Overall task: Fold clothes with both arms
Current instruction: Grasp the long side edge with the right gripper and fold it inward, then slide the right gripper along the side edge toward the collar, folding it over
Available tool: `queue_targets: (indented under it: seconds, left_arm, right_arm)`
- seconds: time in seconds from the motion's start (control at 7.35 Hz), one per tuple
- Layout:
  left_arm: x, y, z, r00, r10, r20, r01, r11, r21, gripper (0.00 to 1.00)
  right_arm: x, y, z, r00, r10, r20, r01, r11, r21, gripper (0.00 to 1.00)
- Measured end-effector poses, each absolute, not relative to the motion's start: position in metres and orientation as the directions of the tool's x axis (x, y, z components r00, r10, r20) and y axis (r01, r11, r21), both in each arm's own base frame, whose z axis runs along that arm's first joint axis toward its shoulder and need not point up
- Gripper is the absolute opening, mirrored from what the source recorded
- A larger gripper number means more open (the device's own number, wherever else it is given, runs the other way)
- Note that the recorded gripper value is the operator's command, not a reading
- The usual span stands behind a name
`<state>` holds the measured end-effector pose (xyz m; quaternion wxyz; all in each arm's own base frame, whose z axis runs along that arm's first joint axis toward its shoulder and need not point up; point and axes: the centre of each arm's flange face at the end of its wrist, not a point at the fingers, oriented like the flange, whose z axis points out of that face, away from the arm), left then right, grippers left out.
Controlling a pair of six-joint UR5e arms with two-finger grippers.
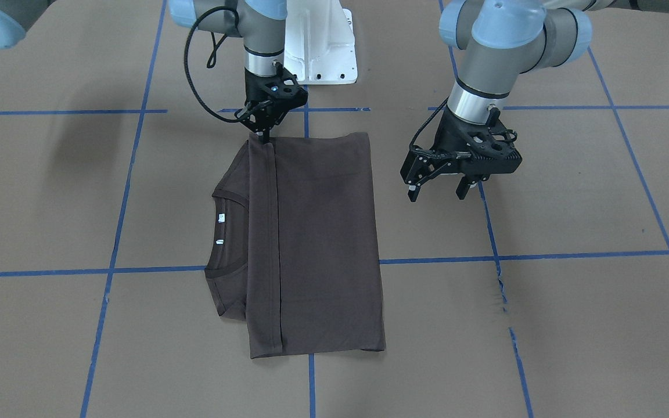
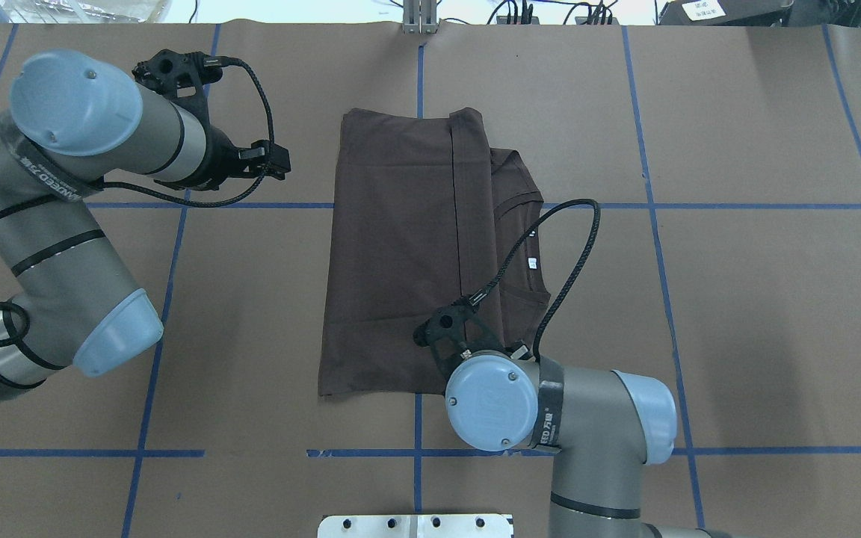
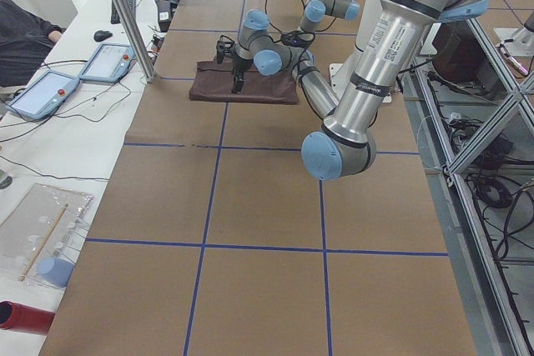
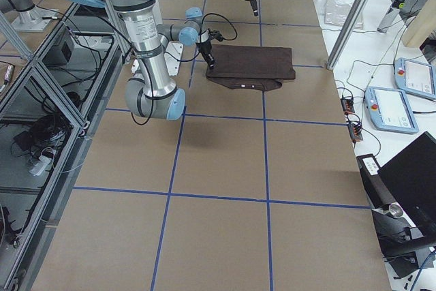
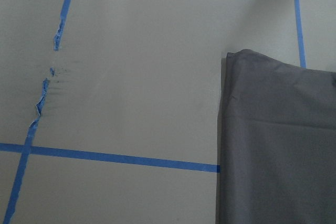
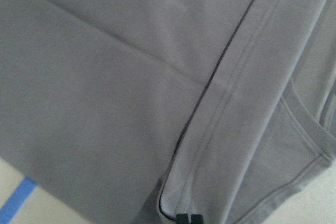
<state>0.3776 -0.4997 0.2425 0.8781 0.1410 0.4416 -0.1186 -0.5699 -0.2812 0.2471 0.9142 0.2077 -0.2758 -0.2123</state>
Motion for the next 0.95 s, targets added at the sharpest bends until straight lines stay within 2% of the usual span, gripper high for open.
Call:
queue_targets:
  seconds: [0.54, 0.68, 0.95]
  left_arm:
    - [0.378, -0.499, 0.243, 0.582, -0.085, -0.809, 0.333, 0.932, 0.141, 1.00]
    - [0.378, -0.499, 0.244, 0.582, -0.085, -0.808, 0.333, 0.932, 0.141, 1.00]
    - [0.378, -0.499, 0.243, 0.583, -0.082, -0.808, 0.331, 0.932, 0.144, 1.00]
  right_arm:
    - [-0.512, -0.273, 0.291, 0.763, -0.424, 0.488, 0.256, 0.892, 0.374, 0.00]
    - [-0.499, -0.272, 0.307, 0.782, -0.379, 0.495, 0.232, 0.913, 0.334, 0.99]
    - [-0.477, -0.293, 0.321, 0.813, -0.302, 0.498, 0.165, 0.940, 0.300, 1.00]
